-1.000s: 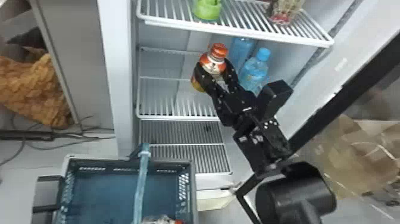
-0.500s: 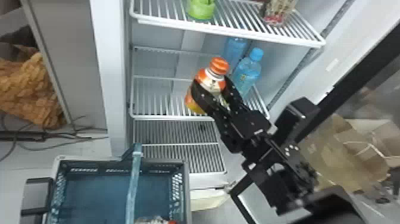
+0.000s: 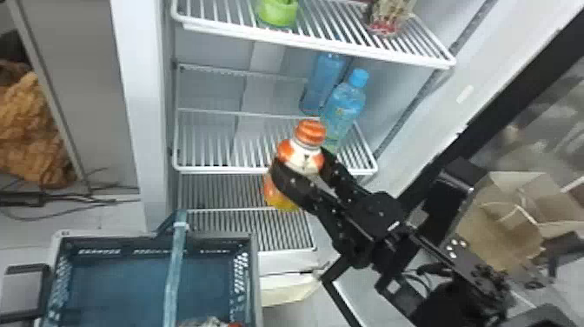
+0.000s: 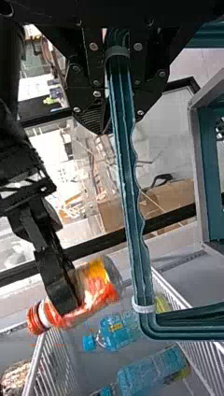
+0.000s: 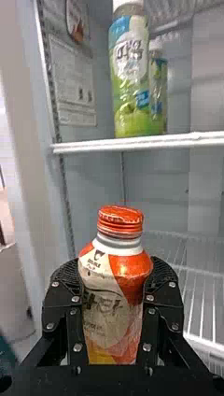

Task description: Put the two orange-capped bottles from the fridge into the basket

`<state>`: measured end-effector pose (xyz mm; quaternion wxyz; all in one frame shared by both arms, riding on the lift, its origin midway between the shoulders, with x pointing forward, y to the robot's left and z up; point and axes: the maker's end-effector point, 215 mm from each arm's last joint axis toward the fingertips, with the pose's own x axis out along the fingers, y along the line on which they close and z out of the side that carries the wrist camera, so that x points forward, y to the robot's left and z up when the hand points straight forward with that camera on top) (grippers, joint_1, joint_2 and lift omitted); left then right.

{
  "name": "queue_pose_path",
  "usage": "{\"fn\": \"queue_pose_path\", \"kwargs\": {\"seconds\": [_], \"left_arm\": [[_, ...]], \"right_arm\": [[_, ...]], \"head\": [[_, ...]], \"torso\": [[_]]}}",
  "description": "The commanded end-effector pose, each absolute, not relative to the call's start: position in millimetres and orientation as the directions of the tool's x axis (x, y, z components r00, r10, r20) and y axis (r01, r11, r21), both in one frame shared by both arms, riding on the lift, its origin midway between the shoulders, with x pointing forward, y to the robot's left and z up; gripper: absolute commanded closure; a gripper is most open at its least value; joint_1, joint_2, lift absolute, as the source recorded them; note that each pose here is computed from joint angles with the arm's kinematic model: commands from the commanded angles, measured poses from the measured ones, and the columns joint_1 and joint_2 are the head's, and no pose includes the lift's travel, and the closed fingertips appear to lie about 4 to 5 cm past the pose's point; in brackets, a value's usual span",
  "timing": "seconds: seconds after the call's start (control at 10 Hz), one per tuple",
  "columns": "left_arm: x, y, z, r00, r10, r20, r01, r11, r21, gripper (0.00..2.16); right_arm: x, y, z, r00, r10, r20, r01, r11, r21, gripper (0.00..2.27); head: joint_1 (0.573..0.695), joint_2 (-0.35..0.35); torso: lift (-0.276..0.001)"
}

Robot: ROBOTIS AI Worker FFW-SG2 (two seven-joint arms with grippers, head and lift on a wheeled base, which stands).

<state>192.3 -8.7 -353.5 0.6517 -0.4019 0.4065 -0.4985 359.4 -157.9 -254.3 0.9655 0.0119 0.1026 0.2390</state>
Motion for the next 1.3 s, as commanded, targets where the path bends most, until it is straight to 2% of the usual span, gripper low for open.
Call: {"fn": "queue_pose_path", "kwargs": {"seconds": [0.0,0.2,0.4,0.6,0.9,1.2], "left_arm": [[193,-8,-354,0.174,-0.976,-0.132,0.322,0.183,-0.929,1.20],[193,-9,-353,0.171,-0.977,-0.131,0.327,0.181,-0.927,1.20],[192,-9,-353,0.166,-0.977,-0.132,0.328,0.181,-0.927,1.20],[191,-11,-353,0.156,-0.979,-0.135,0.335,0.181,-0.925,1.20],[191,-12,-352,0.149,-0.980,-0.132,0.339,0.176,-0.924,1.20],[191,-12,-352,0.152,-0.980,-0.132,0.337,0.177,-0.925,1.20]], "right_arm": [[342,-159,-257,0.844,0.461,-0.274,-0.458,0.885,0.082,0.87],[328,-154,-272,0.800,0.486,-0.352,-0.477,0.871,0.120,0.87],[318,-133,-281,0.754,0.535,-0.380,-0.508,0.843,0.179,0.87],[302,-101,-307,0.644,0.625,-0.441,-0.566,0.777,0.275,0.87],[296,-95,-332,0.586,0.644,-0.492,-0.563,0.760,0.324,0.87],[295,-80,-347,0.530,0.688,-0.496,-0.582,0.720,0.377,0.88]], "head": [[0.695,-0.350],[0.695,-0.350],[0.695,-0.350],[0.695,-0.327],[0.695,-0.269],[0.695,-0.255]], "torso": [[-0.235],[-0.235],[-0.235],[-0.235],[-0.235],[-0.235]]}}
